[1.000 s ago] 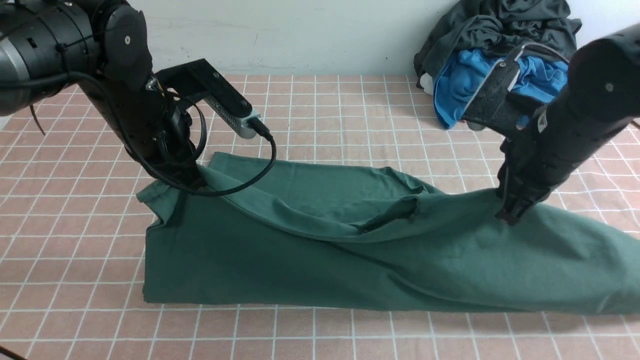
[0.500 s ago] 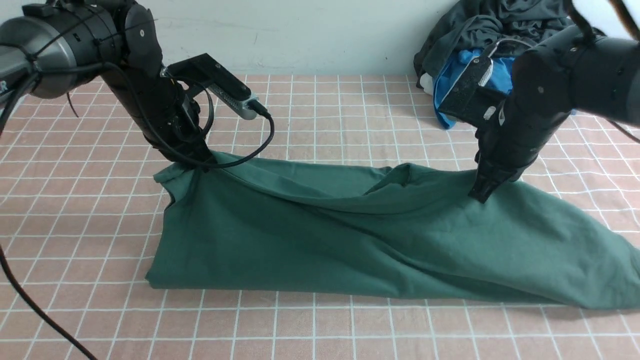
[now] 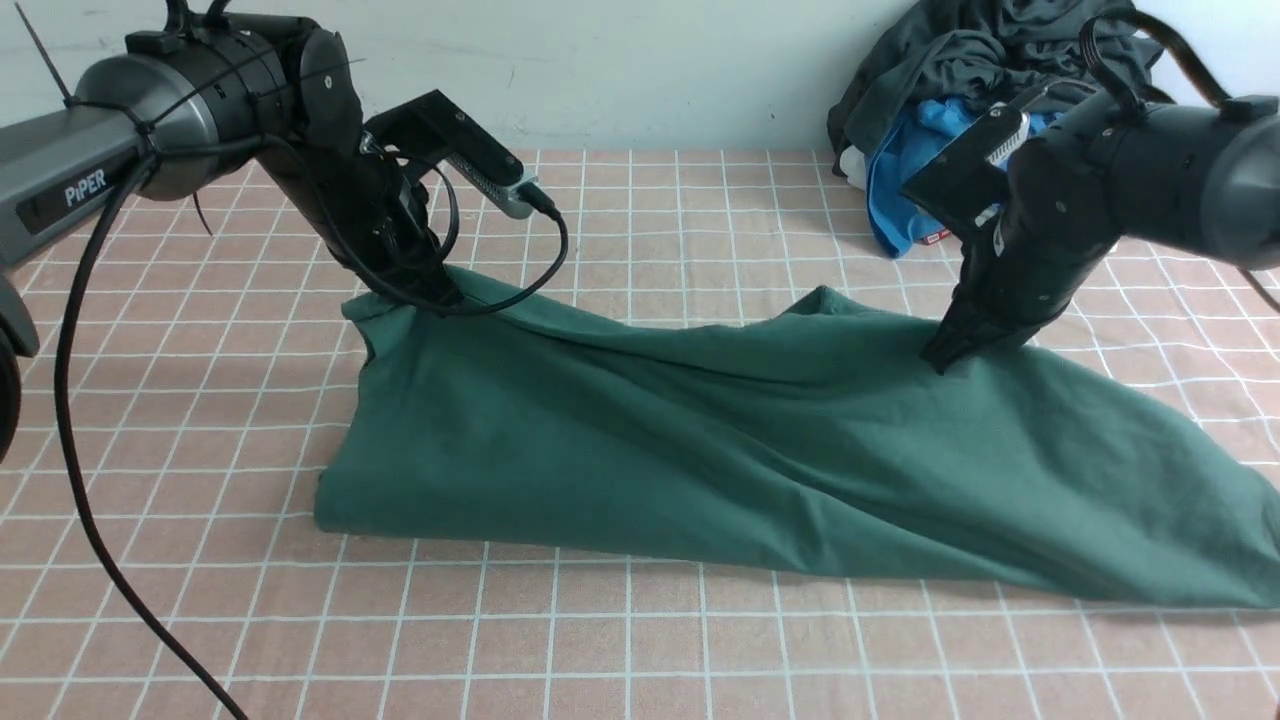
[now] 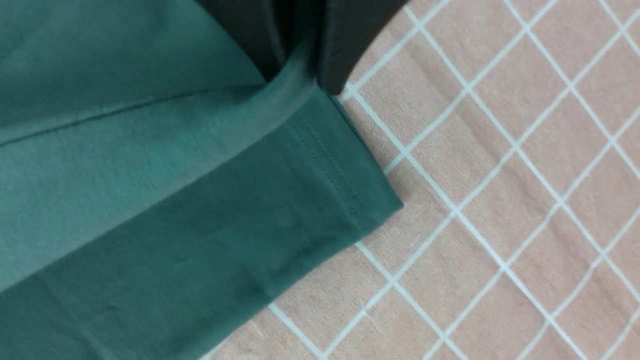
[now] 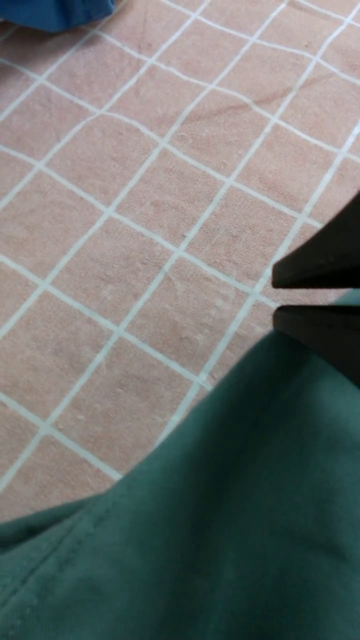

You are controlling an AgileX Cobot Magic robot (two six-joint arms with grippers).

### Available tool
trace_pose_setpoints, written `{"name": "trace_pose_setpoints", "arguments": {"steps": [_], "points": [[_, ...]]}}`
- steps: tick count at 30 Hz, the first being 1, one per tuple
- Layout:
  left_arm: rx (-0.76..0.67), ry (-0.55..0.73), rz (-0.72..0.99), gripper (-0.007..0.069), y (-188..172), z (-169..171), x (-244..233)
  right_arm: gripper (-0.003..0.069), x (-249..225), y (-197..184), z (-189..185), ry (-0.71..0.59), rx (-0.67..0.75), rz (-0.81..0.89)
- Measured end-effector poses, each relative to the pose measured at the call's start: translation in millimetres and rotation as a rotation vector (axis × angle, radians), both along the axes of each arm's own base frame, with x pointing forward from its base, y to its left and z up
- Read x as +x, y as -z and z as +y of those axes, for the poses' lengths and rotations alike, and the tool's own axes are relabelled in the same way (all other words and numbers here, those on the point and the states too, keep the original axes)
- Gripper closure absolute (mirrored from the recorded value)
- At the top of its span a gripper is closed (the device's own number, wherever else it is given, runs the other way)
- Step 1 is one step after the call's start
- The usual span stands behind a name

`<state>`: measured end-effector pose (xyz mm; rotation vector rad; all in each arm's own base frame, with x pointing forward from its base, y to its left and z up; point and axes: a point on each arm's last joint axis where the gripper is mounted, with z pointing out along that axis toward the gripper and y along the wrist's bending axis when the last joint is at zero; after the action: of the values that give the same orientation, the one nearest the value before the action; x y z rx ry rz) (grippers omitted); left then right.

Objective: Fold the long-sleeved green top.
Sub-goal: Use both arms to drag the lower edge of the fabric forward and fold it over the upper edge

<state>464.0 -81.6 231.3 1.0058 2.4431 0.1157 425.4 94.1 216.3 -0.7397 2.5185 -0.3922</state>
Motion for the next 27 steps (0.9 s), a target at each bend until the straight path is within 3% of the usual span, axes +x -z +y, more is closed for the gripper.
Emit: {"name": "trace_pose_setpoints", "arguments": {"steps": [5,7,10,15,19,23,27], "points": [[0.004,-0.004,0.006,0.0484,6,0,2,0.0491,3,-2,-4,0.041,0.011,-0.036],[-0.002,-0.024,0.009,0.0405,7,0,2,0.0405,3,-3,-5,0.070,0.017,-0.050],[-0.009,-0.083,0.007,0.0297,4,3,2,0.0330,0,-12,-8,0.119,0.028,-0.066],[-0.018,-0.186,0.010,0.0220,-10,7,-4,0.0298,-11,-39,-9,0.173,0.087,-0.093],[-0.046,-0.271,0.079,0.0232,-21,8,-16,0.0294,-19,-51,-2,0.188,0.202,-0.082],[-0.041,-0.285,0.185,0.0323,-22,4,-28,0.0293,-24,-40,27,0.095,0.300,0.000],[-0.039,-0.281,0.235,0.0491,-21,3,-33,0.0298,-28,-8,79,-0.072,0.405,0.100]]}}
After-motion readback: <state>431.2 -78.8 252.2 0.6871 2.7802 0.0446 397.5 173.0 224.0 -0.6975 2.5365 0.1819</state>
